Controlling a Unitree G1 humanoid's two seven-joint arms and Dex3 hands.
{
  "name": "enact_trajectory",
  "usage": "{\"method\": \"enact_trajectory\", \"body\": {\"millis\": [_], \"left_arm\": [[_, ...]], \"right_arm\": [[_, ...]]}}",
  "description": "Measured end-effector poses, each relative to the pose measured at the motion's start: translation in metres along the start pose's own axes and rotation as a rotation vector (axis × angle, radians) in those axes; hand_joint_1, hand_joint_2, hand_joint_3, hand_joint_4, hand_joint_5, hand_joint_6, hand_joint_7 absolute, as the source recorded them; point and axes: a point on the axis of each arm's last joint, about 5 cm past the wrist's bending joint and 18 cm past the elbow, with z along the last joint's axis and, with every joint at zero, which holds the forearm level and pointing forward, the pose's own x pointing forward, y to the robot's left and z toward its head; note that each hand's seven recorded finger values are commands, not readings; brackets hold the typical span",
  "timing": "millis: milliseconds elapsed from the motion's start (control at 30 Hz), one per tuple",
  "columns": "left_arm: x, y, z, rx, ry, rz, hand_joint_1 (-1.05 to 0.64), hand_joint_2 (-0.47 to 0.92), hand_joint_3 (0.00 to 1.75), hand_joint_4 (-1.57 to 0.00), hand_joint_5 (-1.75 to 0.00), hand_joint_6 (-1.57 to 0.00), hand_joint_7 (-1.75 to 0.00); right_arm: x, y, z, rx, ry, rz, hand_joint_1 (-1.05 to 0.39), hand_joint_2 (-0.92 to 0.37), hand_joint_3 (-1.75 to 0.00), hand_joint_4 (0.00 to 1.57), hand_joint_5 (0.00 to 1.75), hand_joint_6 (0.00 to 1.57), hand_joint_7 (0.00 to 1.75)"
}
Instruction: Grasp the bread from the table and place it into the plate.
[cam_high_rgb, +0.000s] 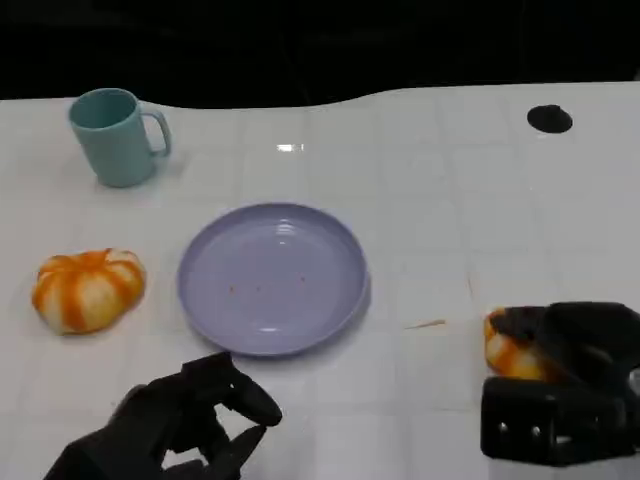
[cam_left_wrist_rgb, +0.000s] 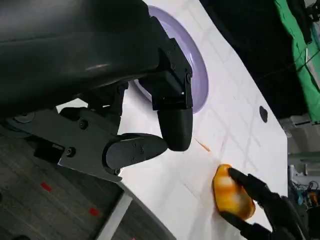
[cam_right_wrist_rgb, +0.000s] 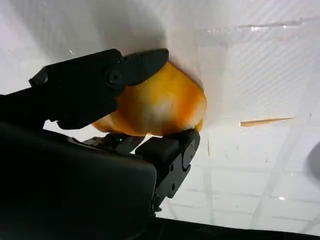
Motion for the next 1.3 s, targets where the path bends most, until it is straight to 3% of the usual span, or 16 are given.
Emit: {"method": "enact_trajectory", "body": {"millis": [100, 133, 200, 233, 267, 300, 333, 433, 467, 533, 567, 900, 1033, 1167, 1300], "left_arm": [[0.0, 0.0, 0.0, 0.001, -0.001, -0.001, -0.26, 0.81, 0.64, -0.63, -1.75, -0.62, -1.29], [0.0, -0.001, 0.001, 0.001, -0.001, -0.002, -0.26, 0.81, 0.64, -0.63, -1.75, -0.62, -1.29], [-0.001, -0.001, 0.001, 0.0, 0.001, -0.002, -0.26, 0.81, 0.64, -0.64, -1.75, -0.62, -1.3], [-0.001, -0.001, 0.001, -0.002, 0.002, -0.002, -0.26, 0.81, 0.64, -0.64, -1.75, -0.62, -1.3], [-0.001, -0.001, 0.001, -0.003, 0.002, -0.002, -0.26, 0.81, 0.64, -0.64, -1.75, -0.62, -1.29], [-0.001, -0.001, 0.001, -0.005, 0.003, -0.002, -0.26, 0.81, 0.65, -0.64, -1.75, -0.62, -1.29], [-0.001, -0.001, 0.001, -0.006, 0.004, -0.001, -0.26, 0.81, 0.65, -0.64, -1.75, -0.62, -1.3], [-0.002, -0.002, 0.001, -0.009, 0.009, -0.001, -0.26, 0.81, 0.65, -0.63, -1.75, -0.62, -1.29], [-0.002, -0.002, 0.001, -0.01, 0.009, -0.001, -0.26, 0.81, 0.64, -0.63, -1.75, -0.62, -1.29], [-0.002, -0.002, 0.002, -0.006, 0.006, -0.001, -0.26, 0.81, 0.64, -0.62, -1.75, -0.62, -1.29], [-0.002, -0.002, 0.003, -0.006, 0.005, -0.001, -0.26, 0.81, 0.64, -0.62, -1.75, -0.62, -1.29], [-0.001, -0.002, 0.003, -0.012, 0.007, 0.0, -0.24, 0.81, 0.64, -0.63, -1.75, -0.62, -1.29], [-0.002, -0.002, 0.003, -0.012, 0.006, 0.0, -0.23, 0.81, 0.65, -0.63, -1.75, -0.62, -1.29], [-0.002, -0.002, 0.003, -0.011, 0.006, 0.001, -0.22, 0.8, 0.66, -0.63, -1.75, -0.62, -1.3], [-0.002, -0.002, 0.003, -0.01, 0.006, 0.001, -0.21, 0.8, 0.66, -0.63, -1.75, -0.62, -1.29]], "right_arm": [[0.007, 0.0003, 0.002, 0.011, 0.007, -0.029, -0.36, -0.92, -0.11, 0.84, 0.23, 0.9, 0.11], [0.008, 0.0013, 0.003, 0.022, 0.009, -0.044, -0.32, -0.92, -0.07, 0.92, 0.45, 1.02, 0.09], [0.01, 0.0059, 0.003, 0.035, 0.008, -0.108, -0.27, -0.92, -0.03, 0.9, 0.8, 1.14, 0.05], [0.011, 0.0086, 0.002, 0.035, 0.002, -0.145, -0.22, -0.92, -0.03, 0.89, 1.06, 1.21, 0.06], [0.012, 0.0108, 0.001, 0.035, -0.005, -0.172, -0.2, -0.92, -0.03, 0.84, 1.36, 1.26, 0.11], [0.012, 0.013, 0.0, 0.035, -0.012, -0.2, -0.17, -0.92, -0.05, 0.83, 1.55, 1.27, 0.17], [0.013, 0.0149, -0.001, 0.038, -0.022, -0.225, -0.16, -0.91, -0.1, 0.85, 1.67, 1.21, 0.37], [0.014, 0.0185, -0.003, 0.045, -0.048, -0.277, -0.17, -0.83, -0.27, 0.88, 1.74, 0.96, 0.94], [0.014, 0.019, -0.003, 0.048, -0.054, -0.291, -0.15, -0.74, -0.47, 0.9, 1.74, 0.86, 1.25], [0.014, 0.0194, -0.003, 0.058, -0.08, -0.328, -0.14, -0.54, -0.87, 0.92, 1.75, 0.79, 1.48], [0.014, 0.0195, -0.002, 0.067, -0.097, -0.347, -0.13, -0.51, -0.94, 0.93, 1.75, 0.79, 1.52], [0.014, 0.0191, 0.004, 0.137, -0.218, -0.496, -0.13, -0.32, -1.24, 0.96, 1.75, 0.74, 1.69], [0.013, 0.0165, 0.009, 0.156, -0.27, -0.552, -0.13, -0.33, -1.23, 0.96, 1.75, 0.7, 1.74], [0.012, 0.0147, 0.016, 0.194, -0.332, -0.574, -0.13, -0.3, -1.22, 0.96, 1.75, 0.78, 1.59], [0.012, 0.0142, 0.025, 0.239, -0.38, -0.584, -0.13, -0.23, -1.35, 1.0, 1.75, 0.87, 1.47]]}}
